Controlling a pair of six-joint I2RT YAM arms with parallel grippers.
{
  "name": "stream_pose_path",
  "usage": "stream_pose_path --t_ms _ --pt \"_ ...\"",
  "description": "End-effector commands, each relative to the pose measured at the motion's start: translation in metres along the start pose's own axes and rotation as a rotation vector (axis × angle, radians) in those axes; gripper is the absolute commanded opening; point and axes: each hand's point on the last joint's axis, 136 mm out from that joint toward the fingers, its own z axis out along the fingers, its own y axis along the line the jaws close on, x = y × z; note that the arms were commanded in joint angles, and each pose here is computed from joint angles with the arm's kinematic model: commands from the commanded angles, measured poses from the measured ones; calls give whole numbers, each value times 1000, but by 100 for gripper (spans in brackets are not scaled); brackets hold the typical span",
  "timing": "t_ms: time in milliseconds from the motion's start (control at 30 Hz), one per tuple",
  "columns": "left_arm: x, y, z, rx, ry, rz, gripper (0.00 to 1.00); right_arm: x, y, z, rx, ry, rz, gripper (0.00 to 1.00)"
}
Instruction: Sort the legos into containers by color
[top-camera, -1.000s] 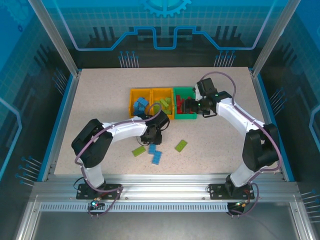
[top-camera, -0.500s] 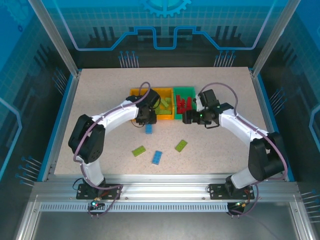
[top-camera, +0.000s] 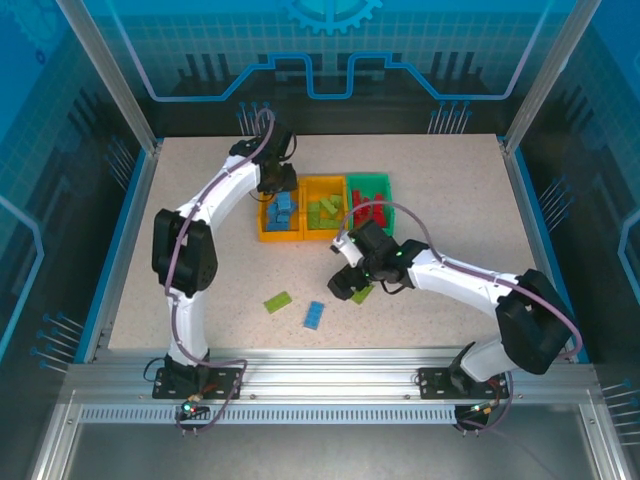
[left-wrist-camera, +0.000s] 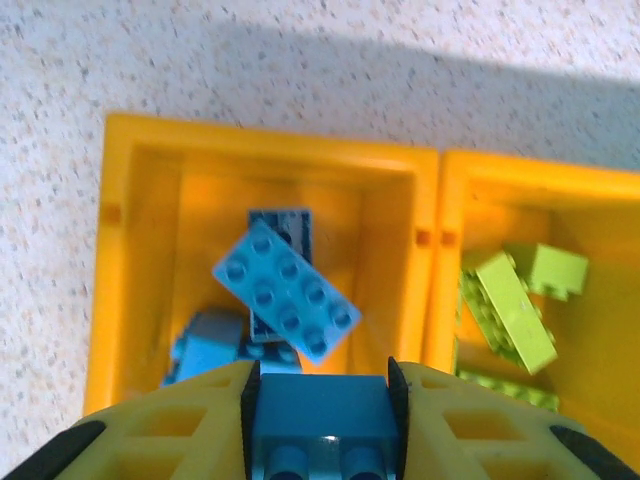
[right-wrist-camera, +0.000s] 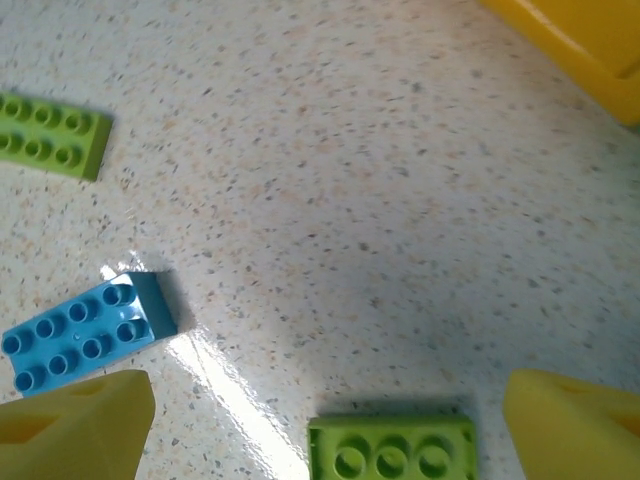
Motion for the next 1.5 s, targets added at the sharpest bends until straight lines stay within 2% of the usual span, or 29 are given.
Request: stream_pose_path --t_ms 0,167,267,467,700,867,1000,1067,1367,1467 --pt "-1 9 13 -20 56 29 36 -6 12 10 -16 -4 -110 93" --pt "-5 13 27 2 71 -19 40 -6 47 20 -121 12 -229 96" --pt "-7 12 27 18 65 -32 50 -2 70 23 -187 30 -311 98" --pt "-11 -5 4 124 37 -73 98 14 93 34 -232 109 -424 100" --pt "-6 -14 -45 255 -29 -118 99 24 109 49 -251 182 -469 100" --pt "14 -2 -65 261 -45 -128 99 28 111 61 -244 215 -486 100" --pt "32 9 -73 264 -42 -149 99 35 109 72 -243 266 -488 95" --pt "41 14 -75 259 -34 -155 99 37 109 74 -235 276 -496 91" --pt "73 42 -84 227 -36 -199 99 36 106 75 -201 287 -524 53" --pt "82 55 -88 188 -42 -208 99 25 107 66 -200 251 -516 49"
